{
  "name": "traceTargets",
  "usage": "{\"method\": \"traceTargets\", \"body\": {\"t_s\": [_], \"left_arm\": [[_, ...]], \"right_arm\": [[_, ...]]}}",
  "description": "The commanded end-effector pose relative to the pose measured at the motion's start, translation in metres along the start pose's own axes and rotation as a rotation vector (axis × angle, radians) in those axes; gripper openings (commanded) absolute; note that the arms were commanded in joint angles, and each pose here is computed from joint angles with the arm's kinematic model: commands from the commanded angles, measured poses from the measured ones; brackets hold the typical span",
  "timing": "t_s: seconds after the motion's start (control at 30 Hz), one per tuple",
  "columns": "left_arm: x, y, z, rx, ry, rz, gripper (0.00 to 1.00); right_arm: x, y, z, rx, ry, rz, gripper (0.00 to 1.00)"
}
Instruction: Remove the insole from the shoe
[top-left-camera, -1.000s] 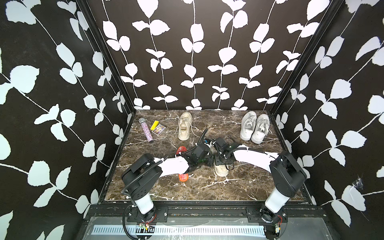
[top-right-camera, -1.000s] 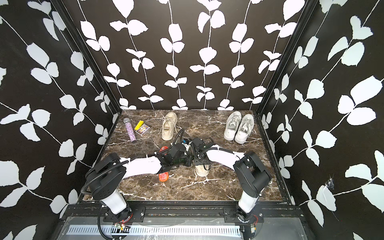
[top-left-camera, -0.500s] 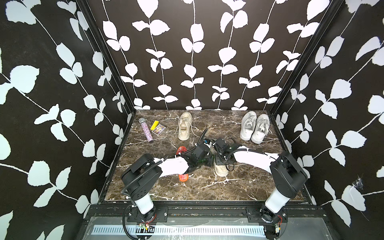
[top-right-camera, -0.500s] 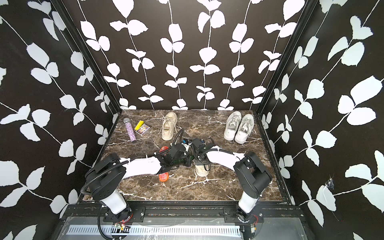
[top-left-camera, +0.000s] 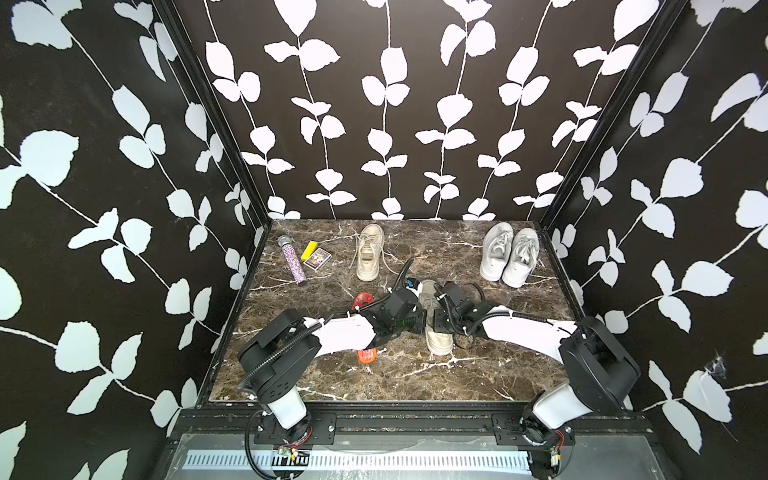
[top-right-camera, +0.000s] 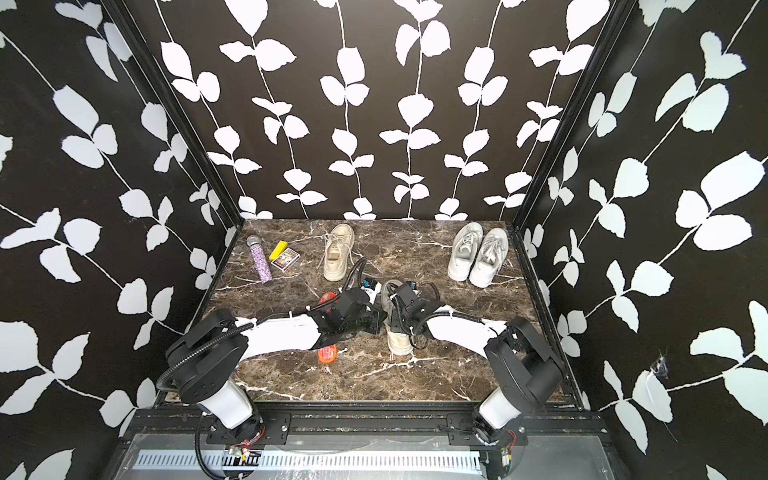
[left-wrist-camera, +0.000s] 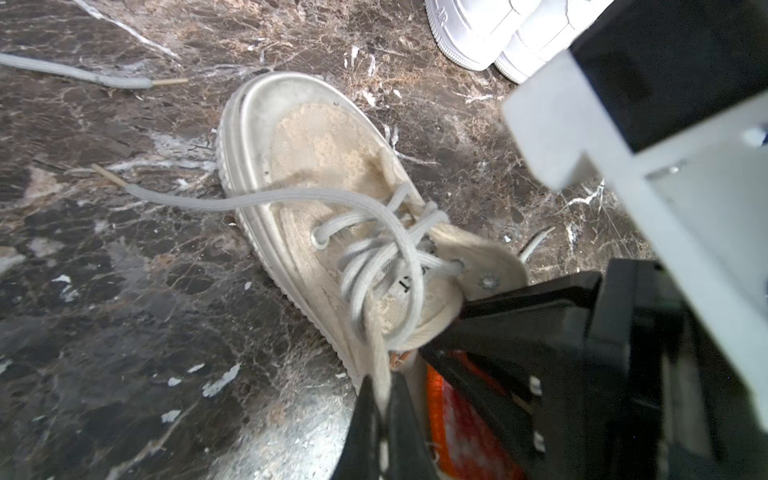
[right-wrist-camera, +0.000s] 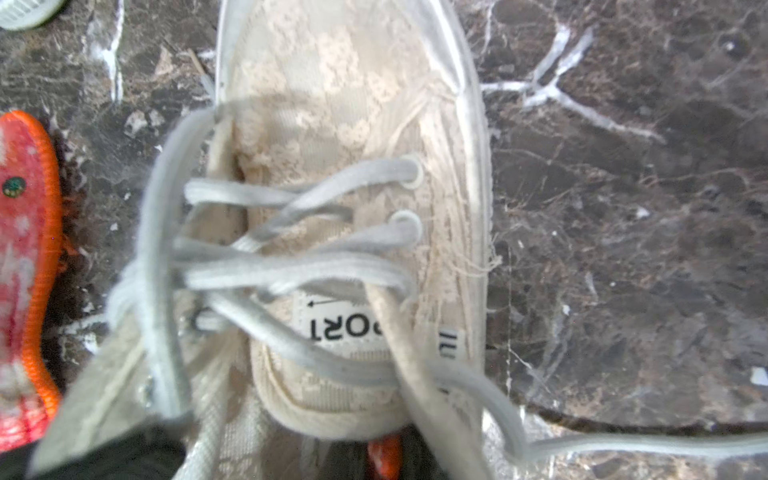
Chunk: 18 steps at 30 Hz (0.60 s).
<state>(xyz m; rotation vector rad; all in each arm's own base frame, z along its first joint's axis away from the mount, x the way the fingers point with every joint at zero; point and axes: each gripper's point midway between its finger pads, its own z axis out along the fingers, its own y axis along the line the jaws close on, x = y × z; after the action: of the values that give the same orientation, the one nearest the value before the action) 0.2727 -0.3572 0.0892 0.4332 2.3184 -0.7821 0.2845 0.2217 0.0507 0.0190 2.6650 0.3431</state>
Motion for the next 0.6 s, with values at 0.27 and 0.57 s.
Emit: {"method": "traceTargets", "body": {"t_s": [0.27,0.57], "left_arm": [[-0.004,0.005,-0.008,-0.028,-0.014,-0.006,0.0],[-0.003,0.003,-0.006,-0.022,-0.005,-0.002,0.0]], "right_arm": [[-0.03,0.022,-0.029,-0.162,-0.159,0.075,0.0],[-0.046,0.031,-0.045,-0.239,-0.251,0.109,0.0]]}}
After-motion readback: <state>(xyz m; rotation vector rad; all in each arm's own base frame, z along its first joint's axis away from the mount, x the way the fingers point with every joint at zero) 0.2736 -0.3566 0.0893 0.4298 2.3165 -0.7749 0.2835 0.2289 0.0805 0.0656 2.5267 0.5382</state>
